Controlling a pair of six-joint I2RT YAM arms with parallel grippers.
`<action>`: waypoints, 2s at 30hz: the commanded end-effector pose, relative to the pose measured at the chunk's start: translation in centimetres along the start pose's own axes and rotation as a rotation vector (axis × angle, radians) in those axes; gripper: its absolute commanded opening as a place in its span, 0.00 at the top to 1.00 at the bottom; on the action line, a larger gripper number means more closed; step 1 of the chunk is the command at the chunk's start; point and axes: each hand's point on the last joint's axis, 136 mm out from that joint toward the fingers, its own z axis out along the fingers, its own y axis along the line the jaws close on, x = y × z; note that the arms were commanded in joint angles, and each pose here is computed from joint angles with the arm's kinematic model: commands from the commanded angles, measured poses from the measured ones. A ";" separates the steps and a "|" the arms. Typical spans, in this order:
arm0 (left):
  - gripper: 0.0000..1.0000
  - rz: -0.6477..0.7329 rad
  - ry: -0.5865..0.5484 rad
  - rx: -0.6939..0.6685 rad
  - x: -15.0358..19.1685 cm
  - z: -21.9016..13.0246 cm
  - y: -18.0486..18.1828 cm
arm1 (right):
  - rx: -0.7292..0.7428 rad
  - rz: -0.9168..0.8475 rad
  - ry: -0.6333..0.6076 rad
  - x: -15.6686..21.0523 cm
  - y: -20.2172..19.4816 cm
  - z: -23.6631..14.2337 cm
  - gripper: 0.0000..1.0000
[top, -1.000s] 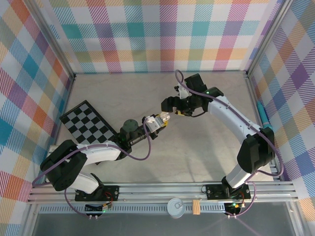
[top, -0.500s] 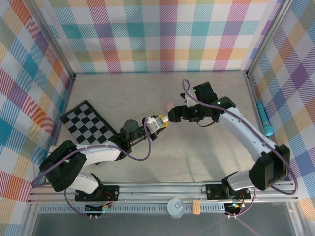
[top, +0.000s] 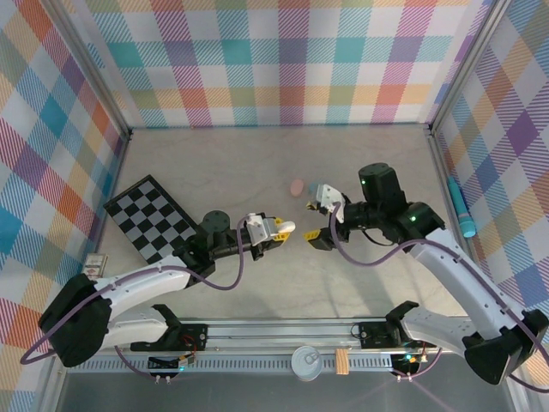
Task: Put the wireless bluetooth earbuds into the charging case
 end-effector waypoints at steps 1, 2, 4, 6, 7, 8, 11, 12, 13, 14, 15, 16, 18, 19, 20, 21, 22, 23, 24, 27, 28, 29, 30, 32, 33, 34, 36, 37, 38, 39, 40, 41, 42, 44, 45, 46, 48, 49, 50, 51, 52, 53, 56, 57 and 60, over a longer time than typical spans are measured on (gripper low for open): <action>0.98 0.020 0.014 0.092 -0.9 -0.4 -1.1 | -0.067 -0.227 0.025 -0.4 0.3 1.0 0.28; 0.98 0.023 0.015 0.094 -1.0 -0.4 -1.1 | -0.068 -0.240 0.042 -0.3 0.0 1.4 0.28; 0.98 0.030 0.017 0.097 -1.2 -0.4 -1.1 | -0.089 -0.267 0.061 -0.2 0.0 2.4 0.29; 0.97 0.035 0.017 0.093 -1.2 -0.4 -1.0 | -0.122 -0.271 0.057 -0.3 0.1 3.1 0.31; 0.98 0.036 0.016 0.093 -1.3 -0.3 -0.9 | -0.141 -0.273 0.057 -0.2 0.3 3.6 0.31; 0.97 0.038 0.013 0.094 -1.4 -0.3 -0.9 | -0.153 -0.269 0.061 0.0 0.4 3.9 0.32; 0.98 0.041 0.010 0.094 -1.6 -0.3 -0.9 | -0.192 -0.255 0.082 0.6 0.6 5.1 0.40; 0.98 0.042 0.010 0.092 -1.7 -0.3 -0.8 | -0.201 -0.248 0.083 0.7 0.7 5.3 0.45; 0.97 0.044 0.009 0.089 -1.7 -0.4 -0.8 | -0.207 -0.240 0.081 0.8 0.7 5.6 0.48; 0.97 0.046 0.009 0.086 -1.7 -0.4 -0.8 | -0.212 -0.234 0.085 1.0 0.7 5.9 0.53; 0.97 0.048 0.009 0.084 -1.7 -0.4 -0.7 | -0.214 -0.229 0.092 1.1 0.6 6.1 0.55; 0.97 0.051 0.009 0.081 -1.8 -0.4 -0.7 | -0.216 -0.224 0.100 1.3 0.6 6.2 0.56; 0.97 0.057 0.009 0.077 -1.8 -0.5 -0.6 | -0.214 -0.221 0.111 1.6 0.5 6.4 0.56; 0.97 0.059 0.009 0.074 -1.9 -0.6 -0.6 | -0.212 -0.219 0.116 1.7 0.4 6.5 0.56; 0.98 0.061 0.009 0.073 -1.8 -0.6 -0.6 | -0.215 -0.218 0.122 1.9 0.4 6.5 0.56; 0.97 0.063 0.006 0.072 -1.9 -0.6 -0.6 | -0.214 -0.217 0.126 1.9 0.4 6.5 0.59; 0.97 0.062 0.007 0.071 -1.9 -0.6 -0.6 | -0.213 -0.211 0.134 2.1 0.3 6.6 0.63; 0.97 0.063 0.005 0.072 -1.9 -0.6 -0.6 | -0.210 -0.210 0.139 2.1 0.3 6.6 0.65; 0.97 0.063 0.010 0.071 -1.8 -0.6 -0.6 | -0.203 -0.209 0.141 2.1 0.2 6.5 0.66; 0.91 0.062 0.020 0.057 -1.3 -0.6 -0.4 | -0.176 -0.204 0.146 2.2 -0.2 6.5 0.73; 0.85 0.060 0.021 0.041 -1.2 -0.7 -0.2 | -0.162 -0.192 0.148 2.2 -0.4 6.6 0.76; 0.81 0.058 0.024 0.030 -1.0 -0.7 -0.1 | -0.146 -0.163 0.153 2.2 -0.7 6.7 0.79; 0.79 0.054 0.027 0.023 -0.9 -0.8 0.0 | -0.124 -0.130 0.158 2.4 -1.2 6.8 0.81; 0.72 0.050 0.040 0.015 -0.4 -0.9 0.0 | -0.110 -0.089 0.165 2.6 -1.6 7.1 0.83; 0.67 0.048 0.047 0.005 -0.1 -0.9 0.1 | -0.104 -0.065 0.167 2.8 -1.7 7.3 0.83; 0.62 0.043 0.052 -0.010 0.2 -1.0 0.2 | -0.101 -0.052 0.166 3.0 -1.8 7.4 0.84; 0.54 0.034 0.059 -0.041 0.7 -1.3 0.5 | -0.091 -0.028 0.161 3.3 -2.0 7.7 0.86; 0.51 0.029 0.064 -0.062 1.1 -1.5 0.8 | -0.080 -0.010 0.156 3.4 -2.3 7.9 0.87; 0.49 0.024 0.073 -0.085 1.4 -1.7 1.1 | -0.071 0.011 0.153 3.6 -2.6 8.0 0.88; 0.47 0.019 0.081 -0.110 1.8 -2.0 1.3 | -0.058 0.042 0.148 3.8 -3.1 8.2 0.89; 0.44 0.014 0.095 -0.138 2.3 -2.2 1.7 | -0.044 0.077 0.146 4.0 -3.6 8.4 0.89; 0.43 0.008 0.105 -0.165 2.7 -2.5 1.9 | -0.034 0.115 0.145 4.3 -4.2 8.7 0.89; 0.40 -0.002 0.119 -0.204 3.2 -2.9 2.4 | -0.007 0.165 0.143 4.5 -5.1 9.0 0.89; 0.36 -0.019 0.141 -0.274 4.1 -3.6 3.2 | 0.045 0.282 0.140 5.2 -7.0 9.9 0.88; 0.36 -0.025 0.151 -0.303 4.5 -3.9 3.5 | 0.072 0.328 0.133 5.4 -7.9 10.4 0.88; 0.34 -0.031 0.164 -0.332 4.9 -4.3 3.7 | 0.106 0.407 0.132 5.8 -9.0 11.1 0.88; 0.30 -0.035 0.184 -0.385 5.7 -5.2 4.2 | 0.139 0.539 0.135 6.6 -10.7 12.5 0.89; 0.28 -0.038 0.185 -0.413 5.8 -5.6 4.6 | 0.140 0.607 0.131 6.9 -11.2 13.4 0.89; 0.26 -0.042 0.188 -0.434 6.1 -6.0 4.7 | 0.133 0.659 0.120 7.0 -11.6 14.2 0.89; 0.25 -0.048 0.190 -0.451 6.3 -6.4 4.9 | 0.131 0.707 0.105 7.2 -12.1 15.0 0.89; 0.25 -0.055 0.191 -0.469 6.4 -6.7 5.1 | 0.130 0.762 0.094 7.6 -12.6 16.0 0.90; 0.25 -0.061 0.194 -0.483 6.6 -7.0 5.3 | 0.139 0.822 0.090 8.2 -13.3 17.0 0.90; 0.24 -0.075 0.198 -0.513 6.8 -7.7 5.5 | 0.192 0.971 0.151 10.9 -15.2 19.6 0.89; 0.24 -0.081 0.203 -0.517 6.8 -7.9 5.6 | 0.205 1.005 0.169 11.7 -15.6 20.3 0.89; 0.23 -0.073 0.221 -0.516 7.0 -8.0 5.5 | 0.198 1.103 0.136 12.8 -16.6 22.5 0.89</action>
